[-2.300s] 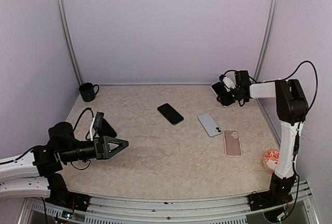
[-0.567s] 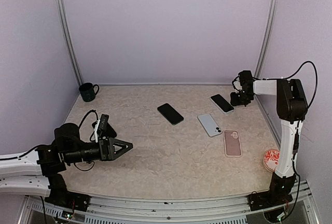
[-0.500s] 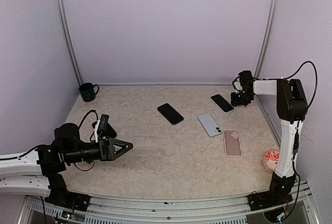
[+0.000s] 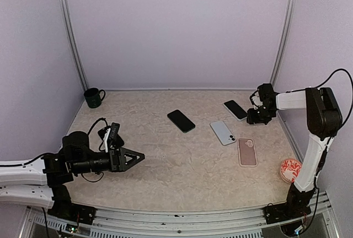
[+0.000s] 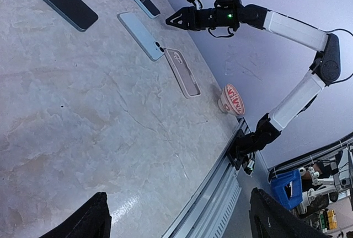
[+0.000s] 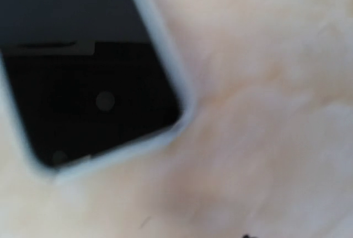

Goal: Put the phone into the phone case
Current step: Pick up the phone at the center of the board.

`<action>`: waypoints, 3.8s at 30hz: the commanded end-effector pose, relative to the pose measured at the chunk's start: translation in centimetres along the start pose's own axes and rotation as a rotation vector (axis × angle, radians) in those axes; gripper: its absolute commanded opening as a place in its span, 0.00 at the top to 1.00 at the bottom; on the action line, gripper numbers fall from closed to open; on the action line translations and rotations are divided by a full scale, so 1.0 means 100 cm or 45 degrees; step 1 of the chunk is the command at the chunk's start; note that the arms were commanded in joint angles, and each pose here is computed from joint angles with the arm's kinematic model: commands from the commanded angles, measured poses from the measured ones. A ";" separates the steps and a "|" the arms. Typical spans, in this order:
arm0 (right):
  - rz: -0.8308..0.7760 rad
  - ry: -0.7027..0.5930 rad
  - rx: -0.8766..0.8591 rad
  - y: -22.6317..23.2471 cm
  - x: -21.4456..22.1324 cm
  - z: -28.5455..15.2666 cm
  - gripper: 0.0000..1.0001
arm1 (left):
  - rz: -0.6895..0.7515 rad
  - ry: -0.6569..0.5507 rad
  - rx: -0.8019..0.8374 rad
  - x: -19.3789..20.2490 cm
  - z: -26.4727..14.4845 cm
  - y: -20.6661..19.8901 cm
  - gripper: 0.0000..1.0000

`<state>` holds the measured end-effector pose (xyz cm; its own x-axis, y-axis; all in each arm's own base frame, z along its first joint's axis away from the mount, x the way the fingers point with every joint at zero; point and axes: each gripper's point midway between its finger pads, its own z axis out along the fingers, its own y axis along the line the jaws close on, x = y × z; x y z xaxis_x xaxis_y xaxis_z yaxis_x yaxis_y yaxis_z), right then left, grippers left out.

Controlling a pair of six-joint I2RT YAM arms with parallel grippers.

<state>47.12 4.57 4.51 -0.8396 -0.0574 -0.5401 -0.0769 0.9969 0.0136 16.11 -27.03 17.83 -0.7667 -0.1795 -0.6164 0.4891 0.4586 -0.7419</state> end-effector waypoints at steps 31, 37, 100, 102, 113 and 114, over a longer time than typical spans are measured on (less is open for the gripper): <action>-0.364 0.033 -0.239 0.159 0.052 -0.014 0.00 | 0.035 -0.029 0.058 -0.007 0.011 -0.023 0.15; -0.390 0.066 -0.217 0.159 0.059 -0.008 0.01 | 0.036 -0.024 0.055 -0.006 0.012 -0.021 0.15; -0.464 -0.021 -0.340 0.194 0.062 -0.031 0.26 | 0.095 -0.029 -0.027 -0.019 0.039 -0.018 0.01; -0.467 -0.023 -0.345 0.196 0.062 -0.032 0.26 | 0.094 -0.027 -0.027 -0.019 0.039 -0.018 0.01; -0.488 -0.051 -0.376 0.205 0.061 -0.038 0.26 | 0.091 -0.029 -0.028 -0.020 0.041 -0.019 0.01; -0.491 -0.051 -0.381 0.207 0.061 -0.038 0.26 | 0.092 -0.029 -0.030 -0.020 0.041 -0.019 0.01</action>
<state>38.27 23.10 2.54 -0.7440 -0.4124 -0.5258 -0.5026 0.8639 0.0335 18.10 -30.44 17.38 -0.7440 -0.1400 -0.6533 0.5065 0.5195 -0.6881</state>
